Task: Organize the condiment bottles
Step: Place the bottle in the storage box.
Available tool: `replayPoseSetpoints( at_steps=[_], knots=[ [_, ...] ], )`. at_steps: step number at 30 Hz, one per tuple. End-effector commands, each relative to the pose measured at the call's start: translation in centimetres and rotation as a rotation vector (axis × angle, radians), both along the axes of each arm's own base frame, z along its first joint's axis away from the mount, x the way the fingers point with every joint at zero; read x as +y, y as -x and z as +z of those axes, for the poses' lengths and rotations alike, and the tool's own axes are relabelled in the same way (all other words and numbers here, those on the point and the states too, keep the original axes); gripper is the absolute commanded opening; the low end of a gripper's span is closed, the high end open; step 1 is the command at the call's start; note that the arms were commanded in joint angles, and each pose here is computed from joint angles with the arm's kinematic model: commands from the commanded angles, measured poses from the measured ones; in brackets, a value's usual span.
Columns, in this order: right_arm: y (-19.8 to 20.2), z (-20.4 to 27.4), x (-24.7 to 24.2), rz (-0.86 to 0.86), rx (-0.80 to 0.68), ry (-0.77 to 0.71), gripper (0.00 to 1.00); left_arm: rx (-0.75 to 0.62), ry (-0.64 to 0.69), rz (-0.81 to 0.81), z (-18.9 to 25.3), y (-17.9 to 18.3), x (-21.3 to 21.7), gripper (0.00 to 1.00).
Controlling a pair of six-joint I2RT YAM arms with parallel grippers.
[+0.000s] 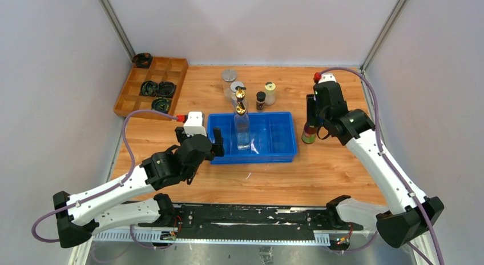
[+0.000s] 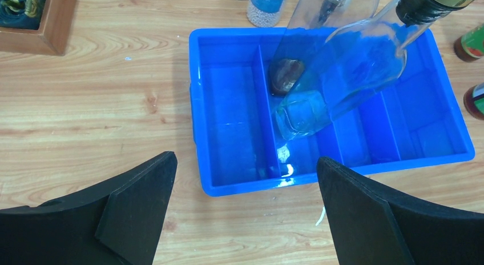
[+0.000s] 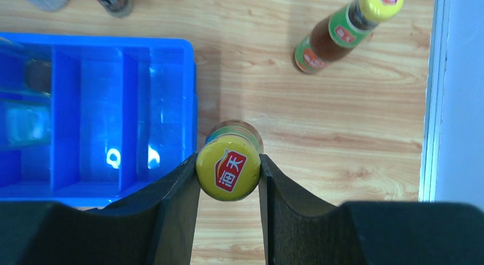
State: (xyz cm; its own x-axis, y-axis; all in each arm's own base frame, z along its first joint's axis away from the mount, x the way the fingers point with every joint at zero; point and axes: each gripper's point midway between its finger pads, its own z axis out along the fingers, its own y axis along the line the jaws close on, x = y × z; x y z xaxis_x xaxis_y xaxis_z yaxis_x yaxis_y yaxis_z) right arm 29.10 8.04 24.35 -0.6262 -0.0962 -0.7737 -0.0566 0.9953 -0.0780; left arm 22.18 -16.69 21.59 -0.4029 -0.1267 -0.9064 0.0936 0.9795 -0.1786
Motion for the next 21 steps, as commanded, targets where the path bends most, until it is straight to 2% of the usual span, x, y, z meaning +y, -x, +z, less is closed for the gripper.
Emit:
replayPoseSetpoints(
  at_steps=[1,8,21],
  knots=[
    [-1.3,5.1,1.1,0.019,-0.122,-0.013,0.10,0.004,0.014,0.013,-0.4,-0.1,-0.1,0.99],
    [-2.6,8.1,3.6,0.061,-0.161,-0.059,0.09,0.007,0.015,0.016,-0.6,-0.1,-0.1,0.99],
    [-5.1,8.3,10.4,0.148,-0.172,-0.149,0.09,0.000,0.033,0.035,-0.4,0.5,1.1,1.00]
  ],
)
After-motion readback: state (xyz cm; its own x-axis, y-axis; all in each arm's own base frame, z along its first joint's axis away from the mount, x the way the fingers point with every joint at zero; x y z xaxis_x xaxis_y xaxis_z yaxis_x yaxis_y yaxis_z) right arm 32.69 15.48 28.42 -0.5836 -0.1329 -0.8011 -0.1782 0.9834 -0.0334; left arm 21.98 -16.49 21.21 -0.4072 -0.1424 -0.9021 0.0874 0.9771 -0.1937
